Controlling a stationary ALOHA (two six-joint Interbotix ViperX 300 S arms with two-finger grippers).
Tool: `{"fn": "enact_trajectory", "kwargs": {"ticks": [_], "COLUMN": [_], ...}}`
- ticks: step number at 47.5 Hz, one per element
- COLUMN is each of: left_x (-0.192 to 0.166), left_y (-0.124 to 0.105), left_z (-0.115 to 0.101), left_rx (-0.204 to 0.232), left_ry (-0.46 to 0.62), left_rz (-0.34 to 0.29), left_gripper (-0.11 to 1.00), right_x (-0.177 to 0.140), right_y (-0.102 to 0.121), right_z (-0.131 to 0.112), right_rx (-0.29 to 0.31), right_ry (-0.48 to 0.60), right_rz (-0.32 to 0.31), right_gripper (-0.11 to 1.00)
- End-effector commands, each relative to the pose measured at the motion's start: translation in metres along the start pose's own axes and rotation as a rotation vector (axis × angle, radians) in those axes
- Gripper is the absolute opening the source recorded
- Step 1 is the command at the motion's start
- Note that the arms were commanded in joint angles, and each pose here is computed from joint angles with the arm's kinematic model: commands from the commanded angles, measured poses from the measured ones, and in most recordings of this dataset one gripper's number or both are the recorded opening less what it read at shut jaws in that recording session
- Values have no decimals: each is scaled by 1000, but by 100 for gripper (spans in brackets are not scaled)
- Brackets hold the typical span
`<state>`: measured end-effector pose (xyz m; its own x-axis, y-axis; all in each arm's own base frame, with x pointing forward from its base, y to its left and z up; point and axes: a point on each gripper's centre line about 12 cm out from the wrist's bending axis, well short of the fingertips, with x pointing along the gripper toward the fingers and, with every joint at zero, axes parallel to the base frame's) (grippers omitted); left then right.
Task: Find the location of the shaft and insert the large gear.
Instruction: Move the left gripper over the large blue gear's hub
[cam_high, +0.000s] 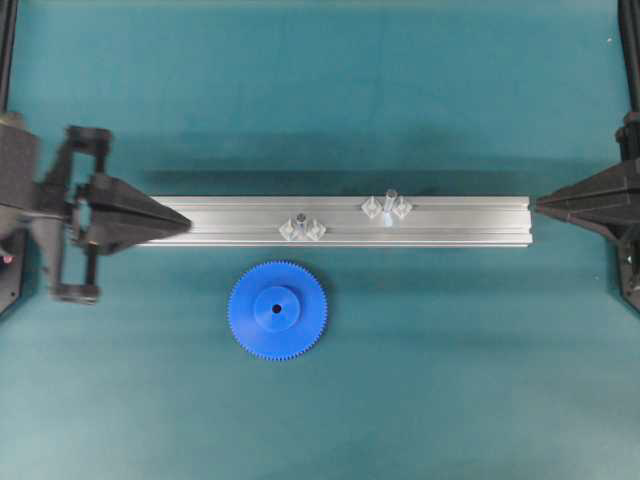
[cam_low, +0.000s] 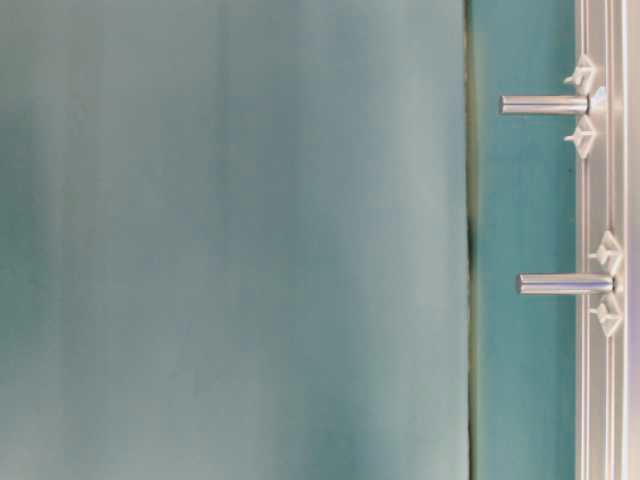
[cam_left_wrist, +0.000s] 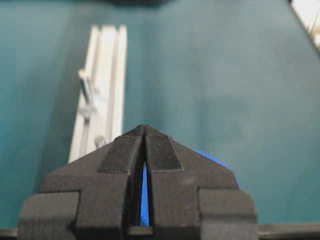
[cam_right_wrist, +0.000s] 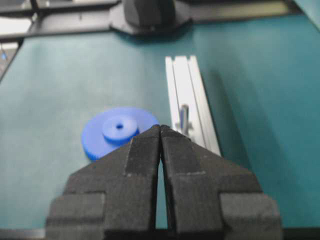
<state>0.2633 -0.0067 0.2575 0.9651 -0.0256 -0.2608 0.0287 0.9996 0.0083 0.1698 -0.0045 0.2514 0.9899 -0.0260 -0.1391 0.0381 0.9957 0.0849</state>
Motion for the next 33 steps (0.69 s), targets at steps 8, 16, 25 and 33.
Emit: {"fn": "enact_trajectory", "kwargs": {"ticks": [8, 16, 25, 33], "left_x": [31, 50, 71, 86], "left_y": [-4, -13, -21, -22], "left_z": [6, -1, -11, -13], "left_rx": [1, -15, -19, -17], "left_ry": [66, 151, 209, 237], "left_rz": [-14, -39, -55, -56], "left_gripper": [0, 0, 0, 0], "right_x": [1, 1, 1, 1], "right_y": [-2, -3, -6, -8], "right_z": [-7, -11, -17, -19], "right_rx": [26, 32, 35, 37], "right_ry": [48, 58, 71, 74], "right_rz": [-10, -20, -32, -43], "right_gripper": [2, 2, 2, 2]}}
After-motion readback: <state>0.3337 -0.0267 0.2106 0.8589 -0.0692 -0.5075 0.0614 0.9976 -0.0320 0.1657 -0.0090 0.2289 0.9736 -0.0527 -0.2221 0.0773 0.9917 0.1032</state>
